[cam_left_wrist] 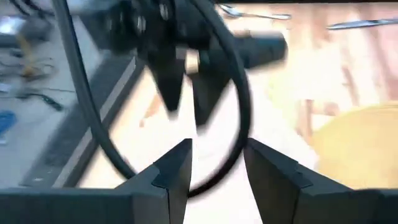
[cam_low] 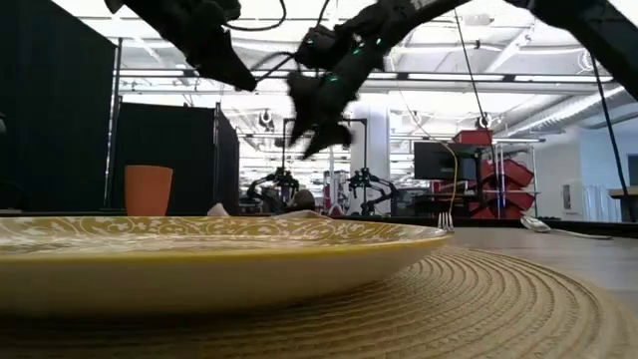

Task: Set table place
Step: Fold the light orange napkin on the table

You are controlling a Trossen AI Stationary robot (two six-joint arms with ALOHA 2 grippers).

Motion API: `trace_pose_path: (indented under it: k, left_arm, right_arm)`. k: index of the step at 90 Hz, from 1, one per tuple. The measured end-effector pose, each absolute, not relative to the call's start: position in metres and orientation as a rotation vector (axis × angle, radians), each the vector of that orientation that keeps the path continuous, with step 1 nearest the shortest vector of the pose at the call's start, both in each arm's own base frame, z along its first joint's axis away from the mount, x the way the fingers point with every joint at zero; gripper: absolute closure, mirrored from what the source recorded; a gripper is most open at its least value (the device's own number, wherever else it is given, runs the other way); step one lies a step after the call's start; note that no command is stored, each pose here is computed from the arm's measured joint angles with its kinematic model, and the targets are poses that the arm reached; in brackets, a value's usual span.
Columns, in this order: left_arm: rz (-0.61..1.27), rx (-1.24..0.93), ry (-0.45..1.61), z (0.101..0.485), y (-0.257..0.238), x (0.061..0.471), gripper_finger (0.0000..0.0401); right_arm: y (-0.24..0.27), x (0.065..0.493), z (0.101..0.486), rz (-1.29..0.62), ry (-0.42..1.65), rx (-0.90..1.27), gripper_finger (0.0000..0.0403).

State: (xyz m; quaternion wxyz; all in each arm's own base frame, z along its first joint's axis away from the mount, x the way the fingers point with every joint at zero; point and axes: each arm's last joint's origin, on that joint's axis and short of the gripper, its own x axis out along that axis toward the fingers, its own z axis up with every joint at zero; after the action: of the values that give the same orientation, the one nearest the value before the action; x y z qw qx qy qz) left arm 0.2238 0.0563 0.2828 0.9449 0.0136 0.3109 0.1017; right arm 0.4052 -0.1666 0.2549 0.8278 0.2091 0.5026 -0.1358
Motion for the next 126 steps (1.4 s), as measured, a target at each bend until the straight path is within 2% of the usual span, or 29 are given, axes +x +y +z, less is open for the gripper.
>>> trace_pose_path:
  k: [9,15,34,44,54,64,80,98,105,126]
  left_arm:
    - [0.167,-0.010,0.667,0.274,0.055,0.231,0.0271]
    - [0.137,-0.035,0.768,0.258,0.053,0.235,0.0271]
    - [0.153,0.005,0.920,0.220,0.058,0.260,0.0271]
    - [0.215,0.052,0.968,0.206,0.064,0.267,0.0271]
    - [0.262,0.063,0.910,0.209,0.077,0.271,0.0271]
    - [0.260,0.058,0.774,0.217,0.096,0.275,0.0271]
    - [0.337,-0.066,0.677,0.224,0.137,0.268,0.0271]
    - [0.478,-0.263,0.664,0.217,0.171,0.266,0.0271]
    - [0.476,-0.314,0.707,0.209,0.182,0.269,0.0271]
    - [0.391,-0.417,0.819,0.178,0.199,0.289,0.0271]
  right_arm:
    - [-0.163,0.388,0.253,-0.346,1.239,0.412,0.0192]
    - [-0.162,0.380,0.253,-0.374,1.315,0.396,0.0192]
    - [-0.179,0.369,0.246,-0.409,1.349,0.410,0.0192]
    - [-0.205,0.363,0.246,-0.445,1.261,0.446,0.0193]
    - [-0.228,0.354,0.242,-0.402,1.180,0.550,0.0193]
    - [-0.245,0.340,0.239,-0.450,1.175,0.600,0.0193]
    - [-0.252,0.314,0.270,-0.560,1.064,0.522,0.0193]
    - [-0.213,0.264,0.317,-0.575,0.879,0.444,0.0193]
    - [-0.189,0.245,0.326,-0.572,0.758,0.417,0.0193]
    - [-0.132,0.198,0.306,-0.538,0.477,0.397,0.0193]
